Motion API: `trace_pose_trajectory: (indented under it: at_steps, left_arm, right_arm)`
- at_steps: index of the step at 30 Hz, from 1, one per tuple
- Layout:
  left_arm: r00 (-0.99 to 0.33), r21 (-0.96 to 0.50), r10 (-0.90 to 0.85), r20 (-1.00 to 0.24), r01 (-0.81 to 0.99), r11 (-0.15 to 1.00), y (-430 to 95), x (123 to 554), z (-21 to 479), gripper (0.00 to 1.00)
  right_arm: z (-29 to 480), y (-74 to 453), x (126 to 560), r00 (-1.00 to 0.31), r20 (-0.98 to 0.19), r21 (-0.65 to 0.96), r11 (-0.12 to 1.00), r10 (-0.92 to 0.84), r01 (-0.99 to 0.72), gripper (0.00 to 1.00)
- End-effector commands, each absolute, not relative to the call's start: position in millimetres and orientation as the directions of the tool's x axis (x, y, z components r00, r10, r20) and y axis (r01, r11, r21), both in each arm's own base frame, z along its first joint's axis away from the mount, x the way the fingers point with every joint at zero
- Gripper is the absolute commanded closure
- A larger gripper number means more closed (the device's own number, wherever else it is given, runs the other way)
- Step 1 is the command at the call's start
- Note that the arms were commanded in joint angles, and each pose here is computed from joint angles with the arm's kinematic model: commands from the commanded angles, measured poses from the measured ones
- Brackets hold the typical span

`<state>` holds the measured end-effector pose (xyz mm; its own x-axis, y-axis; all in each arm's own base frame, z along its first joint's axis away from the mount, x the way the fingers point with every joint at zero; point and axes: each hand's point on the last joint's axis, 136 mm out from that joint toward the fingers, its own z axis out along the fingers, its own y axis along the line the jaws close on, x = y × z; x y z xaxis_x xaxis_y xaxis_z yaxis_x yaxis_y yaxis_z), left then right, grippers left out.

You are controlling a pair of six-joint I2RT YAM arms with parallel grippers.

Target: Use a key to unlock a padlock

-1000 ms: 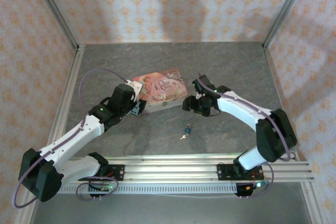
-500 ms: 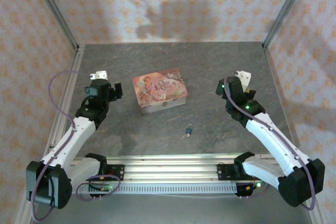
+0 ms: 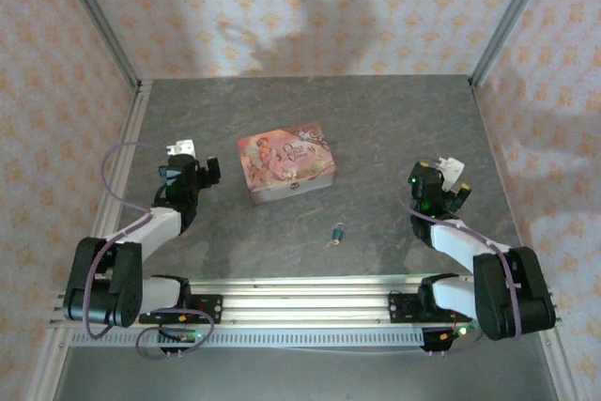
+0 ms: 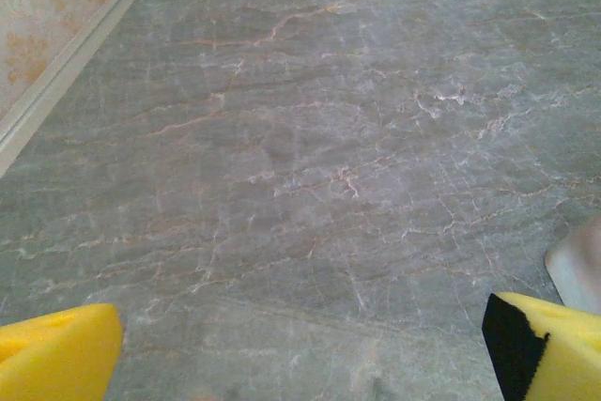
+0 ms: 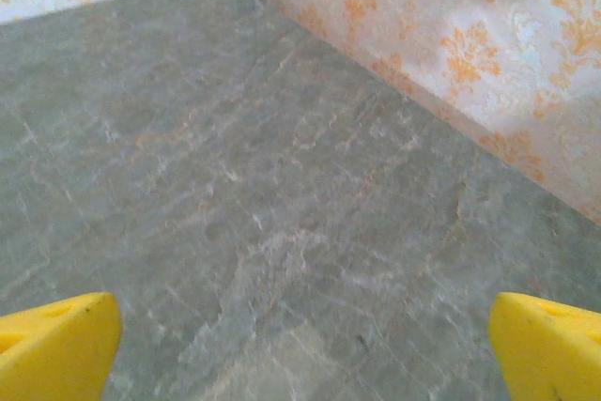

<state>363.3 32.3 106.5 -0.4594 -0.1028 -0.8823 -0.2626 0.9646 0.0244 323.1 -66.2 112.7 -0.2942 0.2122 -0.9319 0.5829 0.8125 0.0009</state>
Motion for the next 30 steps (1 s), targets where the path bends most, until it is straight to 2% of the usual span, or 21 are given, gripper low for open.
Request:
trace_pose_trajectory:
  at_steps: [1, 4, 10, 11, 12, 14, 30]
  left_arm:
    - [-0.347, 0.034, -0.054, -0.936, -0.241, 0.97, 31.7, 376.8, 123.6, 0.0]
    - [-0.355, 0.038, -0.047, -0.934, -0.229, 0.973, 29.8, 382.3, 113.6, 0.0]
    - [-0.397, 0.051, -0.037, -0.917, -0.209, 0.977, 26.8, 392.4, 93.2, 0.0]
    - [-0.389, 0.049, -0.037, -0.921, -0.207, 0.977, 26.2, 392.7, 94.5, 0.0]
    - [-0.398, 0.05, -0.038, -0.917, -0.209, 0.977, 26.8, 392.1, 93.0, 0.0]
    - [-0.395, 0.051, -0.036, -0.918, -0.207, 0.977, 26.3, 392.5, 93.6, 0.0]
    - [-0.393, 0.051, -0.035, -0.919, -0.207, 0.977, 26.3, 392.7, 93.9, 0.0]
  right_arm:
    - [132.8, -67.2, 343.9, -0.161, -0.966, 0.086, 0.835, 0.204, 0.543, 0.01]
    - [121.3, -65.3, 353.4, -0.164, -0.965, 0.097, 0.857, 0.206, 0.505, 0.0]
    - [99.9, -44.9, 376.9, -0.279, -0.946, 0.046, 0.919, 0.167, 0.392, 0.01]
    - [97.2, -44.0, 381.0, -0.261, -0.952, 0.047, 0.922, 0.158, 0.385, 0.01]
    - [98.2, -45.5, 381.9, -0.247, -0.957, 0.048, 0.919, 0.155, 0.392, 0.0]
    - [95.3, -50.8, 380.6, -0.297, -0.938, 0.036, 0.902, 0.179, 0.429, 0.01]
    - [95.4, -50.9, 381.2, -0.291, -0.941, 0.035, 0.903, 0.174, 0.428, 0.01]
